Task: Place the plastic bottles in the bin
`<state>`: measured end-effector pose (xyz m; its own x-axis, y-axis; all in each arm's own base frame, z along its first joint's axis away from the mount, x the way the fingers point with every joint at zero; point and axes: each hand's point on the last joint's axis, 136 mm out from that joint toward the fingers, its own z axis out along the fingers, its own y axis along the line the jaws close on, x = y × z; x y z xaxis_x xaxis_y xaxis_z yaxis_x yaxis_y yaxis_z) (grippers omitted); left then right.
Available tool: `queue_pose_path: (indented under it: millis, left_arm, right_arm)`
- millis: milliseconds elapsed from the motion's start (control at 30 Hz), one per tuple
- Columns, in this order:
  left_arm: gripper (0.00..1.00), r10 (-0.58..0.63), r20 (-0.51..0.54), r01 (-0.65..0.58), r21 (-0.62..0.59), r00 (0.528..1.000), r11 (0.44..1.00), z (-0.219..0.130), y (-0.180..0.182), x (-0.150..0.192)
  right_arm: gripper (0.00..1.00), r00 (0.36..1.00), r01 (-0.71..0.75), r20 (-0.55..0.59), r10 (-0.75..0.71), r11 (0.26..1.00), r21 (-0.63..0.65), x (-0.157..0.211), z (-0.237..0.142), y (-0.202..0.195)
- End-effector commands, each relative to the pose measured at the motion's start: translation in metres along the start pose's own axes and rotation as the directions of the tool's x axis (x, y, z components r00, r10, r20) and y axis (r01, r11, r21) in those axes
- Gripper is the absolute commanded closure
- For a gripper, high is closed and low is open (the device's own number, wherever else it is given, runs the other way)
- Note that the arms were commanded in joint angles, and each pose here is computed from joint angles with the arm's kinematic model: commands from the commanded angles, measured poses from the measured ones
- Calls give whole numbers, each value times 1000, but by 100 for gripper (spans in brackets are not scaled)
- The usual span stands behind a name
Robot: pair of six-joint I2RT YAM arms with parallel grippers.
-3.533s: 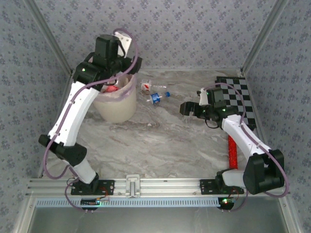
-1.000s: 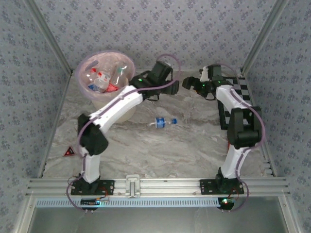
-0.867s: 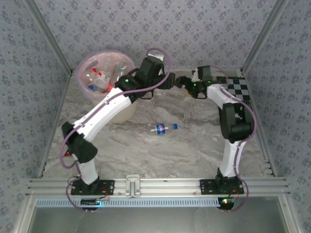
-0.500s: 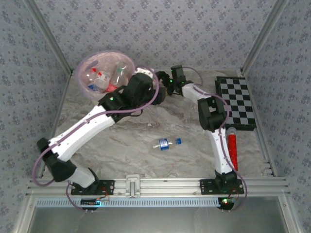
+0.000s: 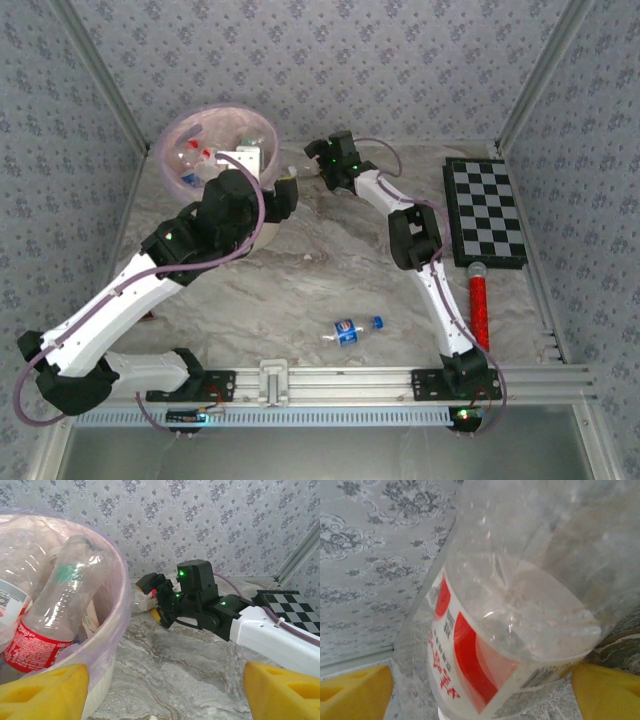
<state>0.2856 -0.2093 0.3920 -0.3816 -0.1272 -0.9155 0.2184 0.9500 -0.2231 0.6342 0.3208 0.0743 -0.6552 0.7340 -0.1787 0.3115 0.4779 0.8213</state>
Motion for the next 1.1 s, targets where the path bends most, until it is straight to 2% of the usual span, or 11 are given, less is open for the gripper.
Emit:
queue_pose_path:
  millis: [0,33,100,300,400,500,633,700,767,967,1067]
  left_arm:
    - [20,-28,43,29,-14,999,999,-8,7,-8]
    - [20,-32,45,33,-14,998,999,-9,9,-8]
    - [20,-37,47,37,-12,998,999,-10,9,-8]
    - [20,-20,26,21,-24,999,999,-6,11,0]
    - [19,54,-45,-52,42,998,998,1,-3,18]
    - [17,181,-171,-147,196,969,970,10,-27,60]
    - [16,340,-302,-193,426,891,884,17,-56,134]
    - [11,449,-351,-216,537,822,815,14,-73,175]
    - [1,578,-371,-264,627,727,733,4,-91,220]
    - [1,718,-397,-86,841,572,534,-53,-165,311]
    - [1,771,-390,-69,871,503,486,-63,-175,341]
  right_arm:
    - [18,998,-53,29,49,986,159,7,17,-57]
    - [27,998,-54,29,50,986,159,7,18,-58]
    - [36,998,-54,29,50,986,158,7,18,-59]
    - [45,999,7,43,-14,990,139,-2,1,-41]
    - [48,996,54,67,-61,993,104,-22,-24,-21]
    - [51,986,125,98,-132,990,70,-49,-61,1]
    - [52,973,198,111,-203,979,56,-75,-115,2]
    - [53,969,218,103,-223,974,54,-87,-146,-6]
    - [53,964,243,88,-250,966,82,-99,-181,-23]
    - [53,951,266,109,-290,944,195,-115,-301,-75]
    - [52,950,249,142,-278,950,188,-117,-341,-85]
